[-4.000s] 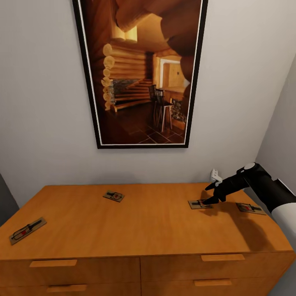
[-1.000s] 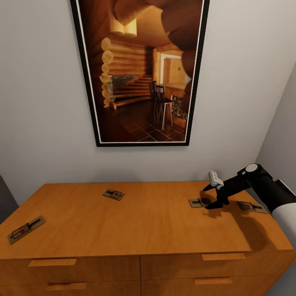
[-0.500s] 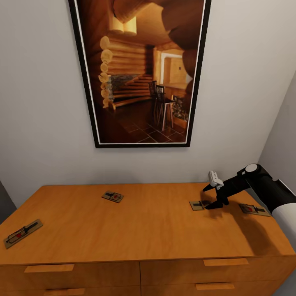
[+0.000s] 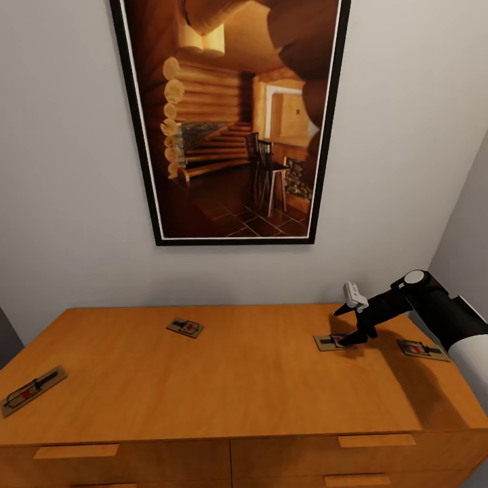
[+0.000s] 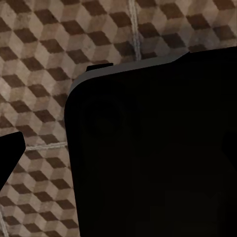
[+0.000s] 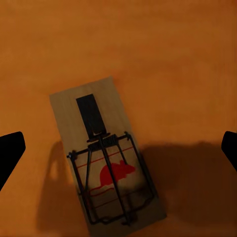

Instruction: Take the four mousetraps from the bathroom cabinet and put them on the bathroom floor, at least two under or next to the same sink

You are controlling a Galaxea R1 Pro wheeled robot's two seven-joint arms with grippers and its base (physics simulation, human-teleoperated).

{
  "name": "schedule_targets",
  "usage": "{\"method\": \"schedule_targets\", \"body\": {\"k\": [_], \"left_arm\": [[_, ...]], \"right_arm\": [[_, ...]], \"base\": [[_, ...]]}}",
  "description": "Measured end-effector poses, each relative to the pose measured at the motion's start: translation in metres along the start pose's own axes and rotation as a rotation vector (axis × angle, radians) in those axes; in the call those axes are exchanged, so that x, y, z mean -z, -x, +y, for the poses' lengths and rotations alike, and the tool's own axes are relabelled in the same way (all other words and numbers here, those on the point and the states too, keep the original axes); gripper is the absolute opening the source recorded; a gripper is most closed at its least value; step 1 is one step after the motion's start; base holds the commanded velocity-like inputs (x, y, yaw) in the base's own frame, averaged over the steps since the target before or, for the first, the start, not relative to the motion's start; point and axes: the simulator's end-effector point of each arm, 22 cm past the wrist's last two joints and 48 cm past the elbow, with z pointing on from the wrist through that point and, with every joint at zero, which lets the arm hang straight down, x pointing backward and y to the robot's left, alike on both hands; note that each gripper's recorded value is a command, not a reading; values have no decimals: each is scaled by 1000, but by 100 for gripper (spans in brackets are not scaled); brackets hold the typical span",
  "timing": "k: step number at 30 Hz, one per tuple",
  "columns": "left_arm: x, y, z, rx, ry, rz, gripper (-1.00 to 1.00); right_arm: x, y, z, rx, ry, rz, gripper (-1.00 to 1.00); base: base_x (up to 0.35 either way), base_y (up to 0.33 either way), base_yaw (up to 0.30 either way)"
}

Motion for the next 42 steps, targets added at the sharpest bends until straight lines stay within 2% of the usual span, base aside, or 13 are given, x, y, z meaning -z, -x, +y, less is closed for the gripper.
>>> {"method": "schedule_targets", "body": {"k": [42], "left_arm": [[2, -14, -2, 0, -5, 36, 100]], "right_arm": [[-18, -17, -2, -38, 33, 12, 100]], "base": [[0, 0, 0]]}}
